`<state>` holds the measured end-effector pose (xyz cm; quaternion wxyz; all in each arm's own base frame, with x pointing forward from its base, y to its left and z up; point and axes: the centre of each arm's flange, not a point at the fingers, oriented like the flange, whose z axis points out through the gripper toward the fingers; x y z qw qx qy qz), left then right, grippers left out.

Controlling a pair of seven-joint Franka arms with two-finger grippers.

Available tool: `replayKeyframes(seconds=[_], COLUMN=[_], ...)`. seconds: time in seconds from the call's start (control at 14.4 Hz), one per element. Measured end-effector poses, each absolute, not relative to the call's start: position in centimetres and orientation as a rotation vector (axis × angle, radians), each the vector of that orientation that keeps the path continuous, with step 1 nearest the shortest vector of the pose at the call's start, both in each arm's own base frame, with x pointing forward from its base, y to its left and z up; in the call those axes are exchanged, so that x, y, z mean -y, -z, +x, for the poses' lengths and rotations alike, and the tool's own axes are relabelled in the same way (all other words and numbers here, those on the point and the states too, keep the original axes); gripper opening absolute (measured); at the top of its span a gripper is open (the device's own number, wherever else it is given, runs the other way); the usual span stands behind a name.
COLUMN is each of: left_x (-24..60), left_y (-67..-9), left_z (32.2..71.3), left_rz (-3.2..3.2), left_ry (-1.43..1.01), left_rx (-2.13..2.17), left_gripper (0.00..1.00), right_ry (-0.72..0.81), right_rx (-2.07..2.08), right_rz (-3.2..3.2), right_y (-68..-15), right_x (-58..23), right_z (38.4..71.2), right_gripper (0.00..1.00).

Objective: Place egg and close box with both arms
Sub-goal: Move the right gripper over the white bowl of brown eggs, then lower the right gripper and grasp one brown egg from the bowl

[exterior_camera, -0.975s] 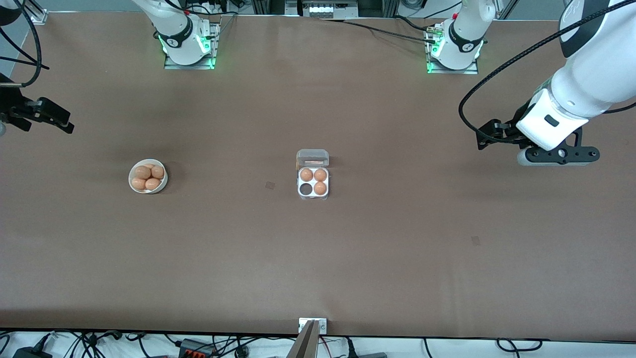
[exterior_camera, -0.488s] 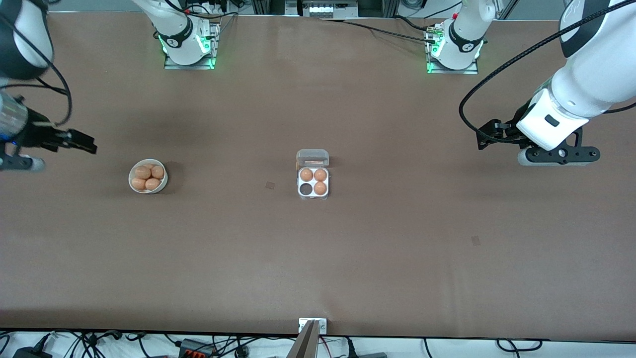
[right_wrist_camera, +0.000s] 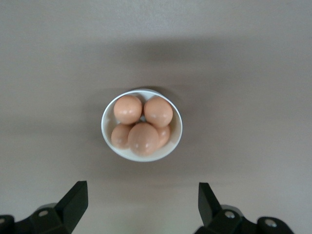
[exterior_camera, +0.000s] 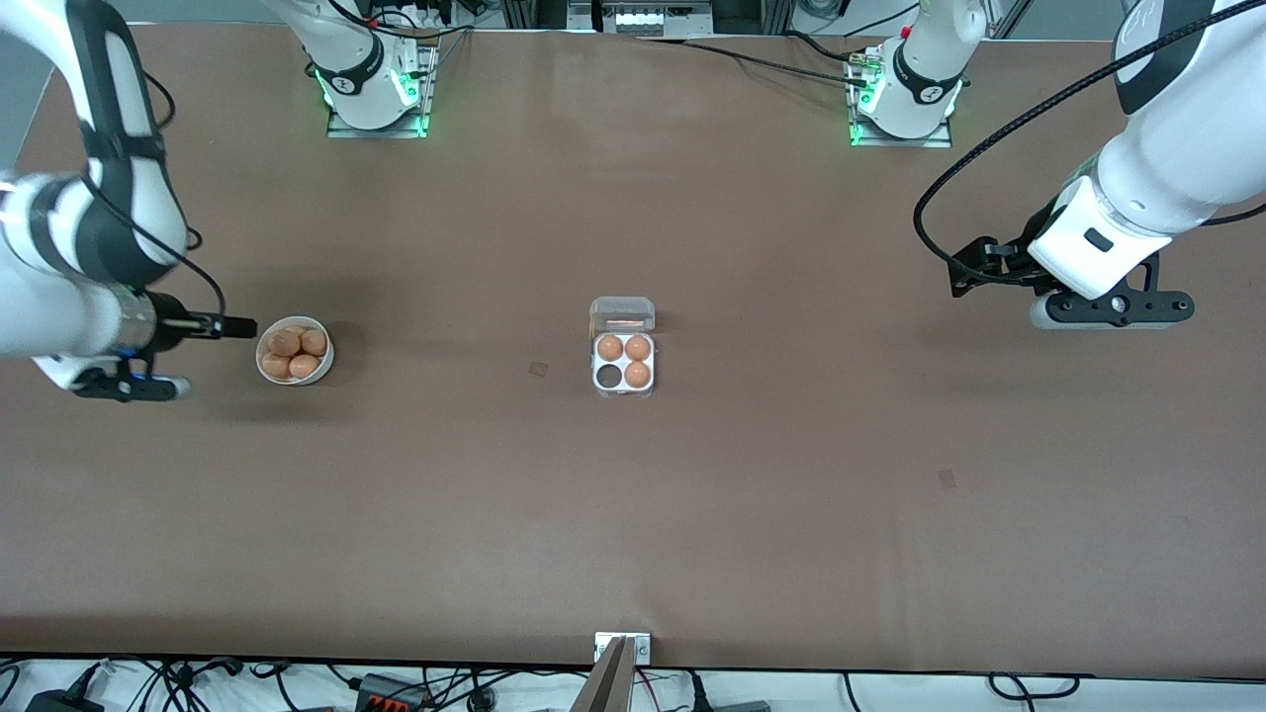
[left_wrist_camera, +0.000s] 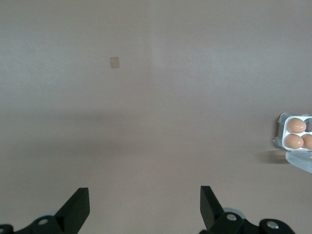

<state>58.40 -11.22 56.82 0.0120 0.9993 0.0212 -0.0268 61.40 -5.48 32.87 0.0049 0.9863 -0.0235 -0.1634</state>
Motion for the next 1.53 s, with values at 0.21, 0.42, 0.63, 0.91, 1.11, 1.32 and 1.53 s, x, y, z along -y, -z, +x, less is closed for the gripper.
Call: replayKeyframes(seconds=[0.21, 0.42, 0.63, 0.91, 1.11, 1.32, 1.53], left_x=[11.2, 11.2, 11.2, 11.2, 11.2, 11.3, 11.3], left_y=[-56.8, -56.8, -56.8, -56.8, -56.8, -56.8, -56.8], left_z=[58.4, 58.4, 58.4, 58.4, 58.4, 58.4, 58.4], left_rz=[3.116, 3.116, 3.116, 3.116, 3.116, 3.116, 3.116], left_ry=[0.084, 0.085, 0.085, 0.085, 0.085, 0.085, 0.085], left_rx=[-0.066, -0.066, -0.066, -0.066, -0.066, -0.065, -0.063], left_gripper=[1.00, 1.00, 1.00, 1.00, 1.00, 1.00, 1.00], right_ry=[0.584, 0.652, 0.704, 0.725, 0.736, 0.742, 0.731], right_rx=[0.070, 0.069, 0.068, 0.068, 0.068, 0.068, 0.064], right_rz=[3.078, 3.066, 3.056, 3.051, 3.049, 3.048, 3.052], right_y=[-28.5, -25.5, -23.4, -22.7, -22.2, -22.0, -22.2], right_x=[5.4, 5.4, 5.4, 5.4, 5.4, 5.4, 5.2], right_z=[61.6, 61.3, 61.0, 60.9, 60.8, 60.8, 61.0], right_gripper=[1.00, 1.00, 1.00, 1.00, 0.86, 0.67, 0.47])
